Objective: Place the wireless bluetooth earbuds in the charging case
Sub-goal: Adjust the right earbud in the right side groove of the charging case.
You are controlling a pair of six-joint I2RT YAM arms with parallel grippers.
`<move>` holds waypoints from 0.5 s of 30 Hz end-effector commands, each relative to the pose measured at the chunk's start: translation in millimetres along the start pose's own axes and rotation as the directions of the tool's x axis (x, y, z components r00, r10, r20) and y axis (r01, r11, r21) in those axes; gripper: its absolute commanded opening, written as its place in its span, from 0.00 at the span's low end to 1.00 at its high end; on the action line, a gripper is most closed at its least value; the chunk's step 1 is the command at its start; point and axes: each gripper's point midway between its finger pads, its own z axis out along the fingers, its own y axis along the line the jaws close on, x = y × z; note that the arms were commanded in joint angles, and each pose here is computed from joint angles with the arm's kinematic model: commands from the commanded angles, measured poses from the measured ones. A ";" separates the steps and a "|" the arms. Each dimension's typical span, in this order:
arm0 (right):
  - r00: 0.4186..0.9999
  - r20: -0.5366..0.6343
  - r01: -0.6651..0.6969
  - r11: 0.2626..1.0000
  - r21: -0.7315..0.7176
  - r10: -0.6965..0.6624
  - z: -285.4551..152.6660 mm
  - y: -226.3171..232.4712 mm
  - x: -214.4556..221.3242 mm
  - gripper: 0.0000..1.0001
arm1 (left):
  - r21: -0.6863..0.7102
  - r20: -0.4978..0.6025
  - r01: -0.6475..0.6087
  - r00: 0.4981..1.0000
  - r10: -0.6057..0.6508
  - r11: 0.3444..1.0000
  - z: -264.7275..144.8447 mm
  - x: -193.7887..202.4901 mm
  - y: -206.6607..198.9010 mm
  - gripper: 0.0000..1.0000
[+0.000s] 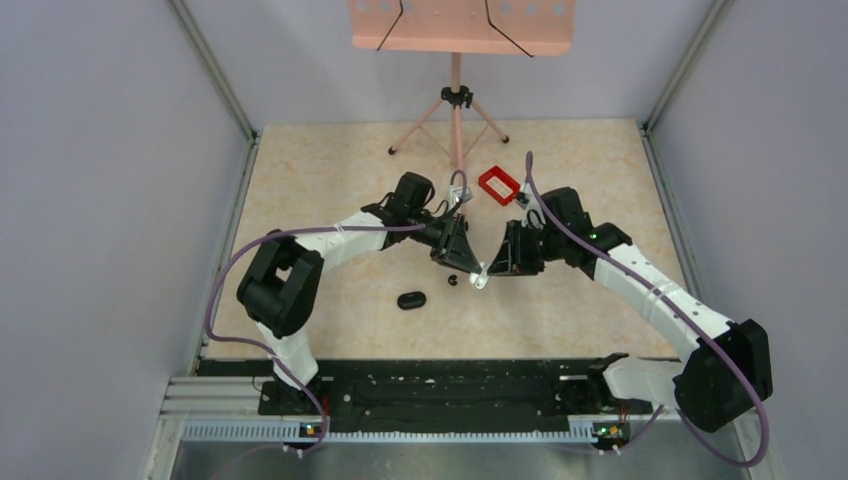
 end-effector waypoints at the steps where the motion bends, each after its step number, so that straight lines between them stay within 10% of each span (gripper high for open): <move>1: 0.998 0.022 0.062 0.997 -0.047 -0.061 -7.0 17.2 -8.8 0.28 | 0.035 0.034 -0.077 0.997 0.076 0.996 -6.8 -14.4 -23.9 0.00; 15: 0.984 0.063 0.165 0.986 0.007 -0.166 -18.2 19.5 -29.6 0.52 | 0.021 0.056 -0.063 0.996 0.062 0.998 -7.0 -14.8 -22.7 0.00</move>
